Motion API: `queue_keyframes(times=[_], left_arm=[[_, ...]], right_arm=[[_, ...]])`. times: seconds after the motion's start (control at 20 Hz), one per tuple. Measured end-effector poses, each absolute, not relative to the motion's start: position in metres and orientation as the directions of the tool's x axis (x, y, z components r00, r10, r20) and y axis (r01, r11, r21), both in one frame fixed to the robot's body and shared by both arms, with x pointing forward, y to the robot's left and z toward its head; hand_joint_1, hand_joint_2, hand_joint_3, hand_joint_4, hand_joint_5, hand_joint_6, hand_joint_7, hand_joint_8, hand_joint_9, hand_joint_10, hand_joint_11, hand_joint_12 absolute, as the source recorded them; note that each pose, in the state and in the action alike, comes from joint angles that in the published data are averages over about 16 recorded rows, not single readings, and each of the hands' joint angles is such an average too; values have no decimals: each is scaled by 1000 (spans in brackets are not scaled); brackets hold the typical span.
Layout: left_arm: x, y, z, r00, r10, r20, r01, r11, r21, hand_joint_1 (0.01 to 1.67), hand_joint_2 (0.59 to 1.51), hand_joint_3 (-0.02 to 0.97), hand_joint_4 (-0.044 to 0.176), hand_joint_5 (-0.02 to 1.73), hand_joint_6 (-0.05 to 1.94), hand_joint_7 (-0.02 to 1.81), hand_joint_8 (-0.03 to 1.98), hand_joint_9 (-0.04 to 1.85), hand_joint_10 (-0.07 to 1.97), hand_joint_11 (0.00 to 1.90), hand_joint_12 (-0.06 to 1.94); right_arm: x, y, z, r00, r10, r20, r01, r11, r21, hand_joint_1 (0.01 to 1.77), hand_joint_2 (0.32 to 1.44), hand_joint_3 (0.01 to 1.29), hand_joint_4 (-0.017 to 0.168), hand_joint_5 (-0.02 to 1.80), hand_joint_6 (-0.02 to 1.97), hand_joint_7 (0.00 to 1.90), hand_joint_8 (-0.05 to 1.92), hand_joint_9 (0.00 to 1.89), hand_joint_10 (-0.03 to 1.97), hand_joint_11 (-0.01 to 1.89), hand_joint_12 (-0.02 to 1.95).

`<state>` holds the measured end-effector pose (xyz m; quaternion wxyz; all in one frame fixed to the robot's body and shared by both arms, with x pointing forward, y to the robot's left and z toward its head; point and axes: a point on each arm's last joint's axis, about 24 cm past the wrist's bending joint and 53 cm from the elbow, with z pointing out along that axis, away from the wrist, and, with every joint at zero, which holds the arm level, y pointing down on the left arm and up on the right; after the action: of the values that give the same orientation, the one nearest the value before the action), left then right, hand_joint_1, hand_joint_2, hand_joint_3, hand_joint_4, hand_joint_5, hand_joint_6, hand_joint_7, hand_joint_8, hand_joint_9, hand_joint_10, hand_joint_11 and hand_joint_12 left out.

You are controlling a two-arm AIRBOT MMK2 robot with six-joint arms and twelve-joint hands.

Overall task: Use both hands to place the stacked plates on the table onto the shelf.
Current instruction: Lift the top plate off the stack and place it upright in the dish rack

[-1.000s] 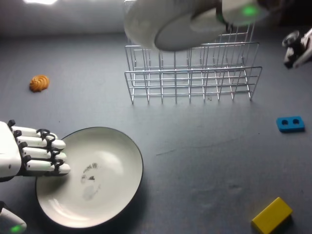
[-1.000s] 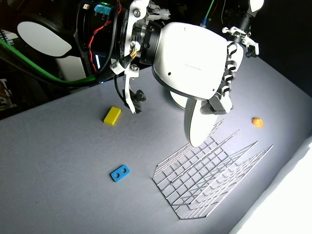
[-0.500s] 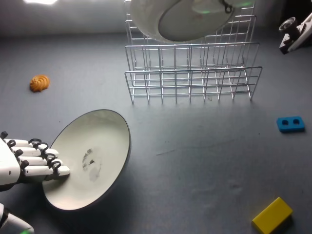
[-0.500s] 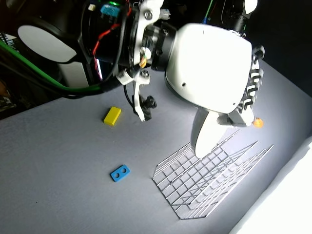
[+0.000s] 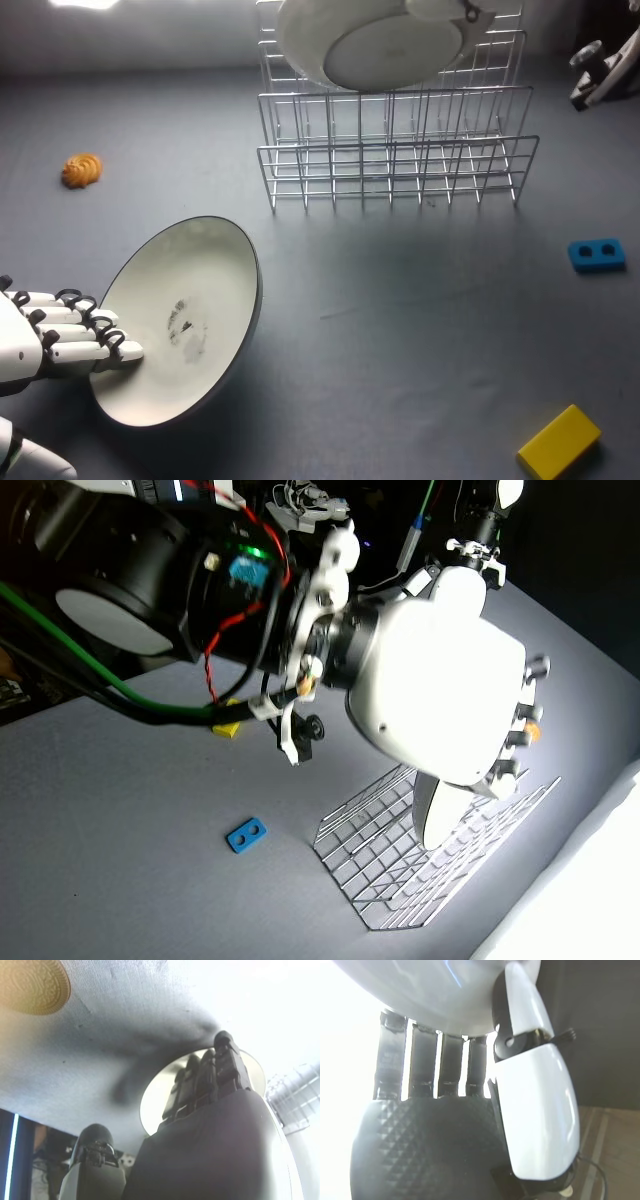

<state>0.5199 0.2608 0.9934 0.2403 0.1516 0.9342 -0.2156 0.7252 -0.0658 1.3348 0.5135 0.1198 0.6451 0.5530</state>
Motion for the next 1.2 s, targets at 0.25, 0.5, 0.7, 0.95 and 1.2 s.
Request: queue_keyframes(times=[0.25,0.5,0.7,0.95,1.2], left_arm=[[520,260,994,-838,179,-516,387,861,-330,13,1141,-1,-7,-1,-25,18,3,-20,-34,26,22],[521,260,994,-836,179,-518,388,860,-330,13,1146,-1,-7,1,-25,19,3,-20,-34,26,22],[522,260,995,-835,179,-520,389,860,-330,13,1148,-1,-7,3,-25,20,3,-21,-34,26,22],[522,259,995,-835,179,-521,390,860,-330,13,1148,0,-6,6,-25,21,2,-21,-34,25,22],[522,259,995,-835,179,-521,390,859,-330,12,1146,-1,-6,7,-25,22,2,-21,-34,25,22]], right_arm=[[741,-74,1317,-452,740,-497,-359,359,861,1203,1075,10,11,884,1049,1009,999,1020,717,762,1325],[754,-79,1299,-459,752,-473,-313,361,878,1199,1080,10,11,885,1029,1001,1010,1006,741,748,1353],[762,-82,1284,-465,756,-460,-279,368,887,1197,1091,11,13,871,1040,972,1050,975,765,719,1380],[766,-82,1270,-469,754,-460,-259,381,888,1148,1110,10,12,819,958,899,923,892,722,612,1387],[767,-81,1262,-473,750,-462,-251,388,887,1053,1116,10,8,757,635,825,594,778,584,461,1355]])
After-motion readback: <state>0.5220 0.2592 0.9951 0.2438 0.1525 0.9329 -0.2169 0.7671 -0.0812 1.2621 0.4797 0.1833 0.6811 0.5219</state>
